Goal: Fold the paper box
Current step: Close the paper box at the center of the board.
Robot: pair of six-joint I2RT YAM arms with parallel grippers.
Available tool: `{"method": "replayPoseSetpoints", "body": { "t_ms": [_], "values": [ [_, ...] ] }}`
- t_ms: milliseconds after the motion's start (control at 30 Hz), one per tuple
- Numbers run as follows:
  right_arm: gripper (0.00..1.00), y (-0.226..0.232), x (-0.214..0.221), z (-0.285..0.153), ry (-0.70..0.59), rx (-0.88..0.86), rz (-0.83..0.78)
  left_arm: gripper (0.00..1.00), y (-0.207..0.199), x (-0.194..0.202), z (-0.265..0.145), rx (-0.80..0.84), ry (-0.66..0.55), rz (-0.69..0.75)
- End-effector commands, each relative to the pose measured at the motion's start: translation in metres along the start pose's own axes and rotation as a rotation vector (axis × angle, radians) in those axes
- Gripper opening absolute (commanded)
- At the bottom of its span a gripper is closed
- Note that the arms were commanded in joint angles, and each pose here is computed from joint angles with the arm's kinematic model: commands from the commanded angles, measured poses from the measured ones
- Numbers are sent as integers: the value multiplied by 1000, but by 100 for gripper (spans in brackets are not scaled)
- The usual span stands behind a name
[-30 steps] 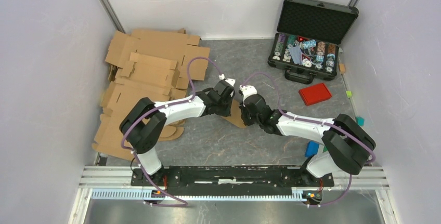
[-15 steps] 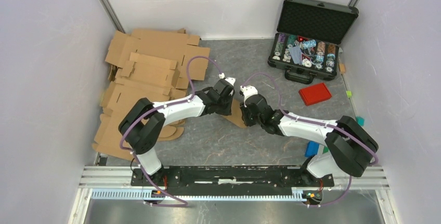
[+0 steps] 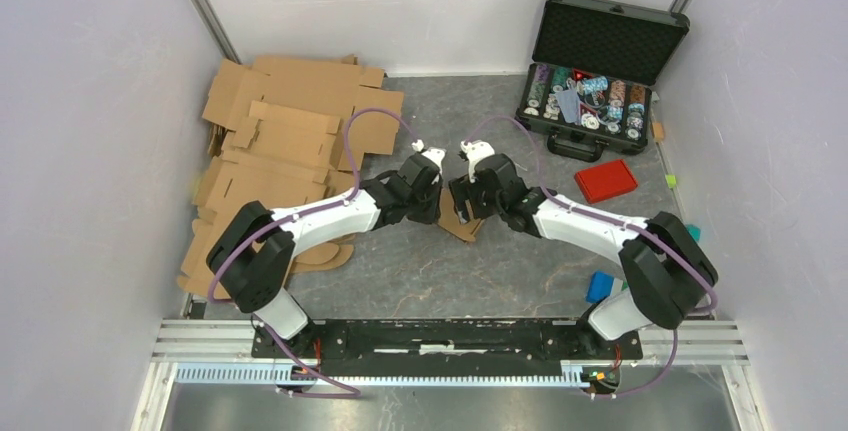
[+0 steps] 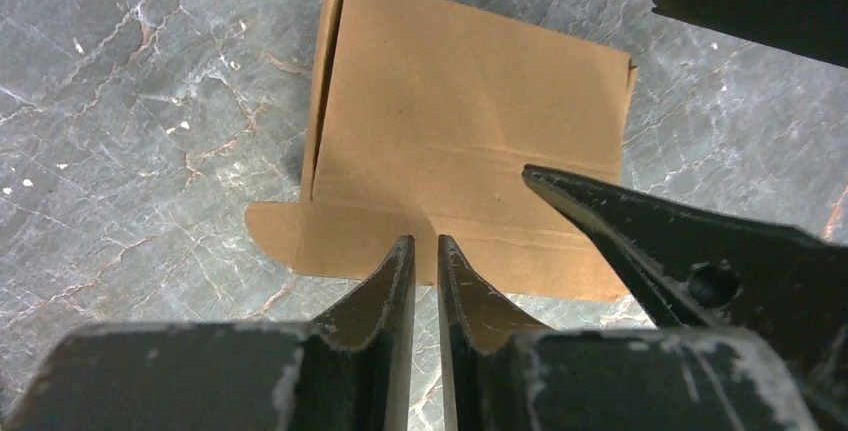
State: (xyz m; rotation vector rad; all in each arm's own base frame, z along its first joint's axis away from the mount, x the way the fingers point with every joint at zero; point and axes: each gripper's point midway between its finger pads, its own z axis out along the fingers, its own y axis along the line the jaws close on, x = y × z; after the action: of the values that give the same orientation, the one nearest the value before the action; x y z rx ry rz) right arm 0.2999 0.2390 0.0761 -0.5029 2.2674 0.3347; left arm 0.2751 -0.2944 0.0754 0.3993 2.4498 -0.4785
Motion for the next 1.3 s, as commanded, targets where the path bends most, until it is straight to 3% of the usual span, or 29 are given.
{"method": "replayPoseSetpoints", "body": {
  "t_ms": [0, 167, 300, 767, 1267],
  "values": [
    [85, 16, 1, 9, 40, -101, -89, 20, 2, 5, 0, 14, -1, 7],
    [88, 27, 19, 13, 92, -184, -128, 19, 5, 15, 6, 15, 20, -10],
    [98, 29, 31, 14, 112, -214, -158, 18, 6, 19, 9, 17, 26, -12],
    [98, 16, 29, 14, 113, -136, -194, 18, 3, 17, 18, 38, 26, -16],
    [98, 36, 28, 2, 71, -255, -180, 17, 2, 19, 24, 42, 34, -25]
  ]
}}
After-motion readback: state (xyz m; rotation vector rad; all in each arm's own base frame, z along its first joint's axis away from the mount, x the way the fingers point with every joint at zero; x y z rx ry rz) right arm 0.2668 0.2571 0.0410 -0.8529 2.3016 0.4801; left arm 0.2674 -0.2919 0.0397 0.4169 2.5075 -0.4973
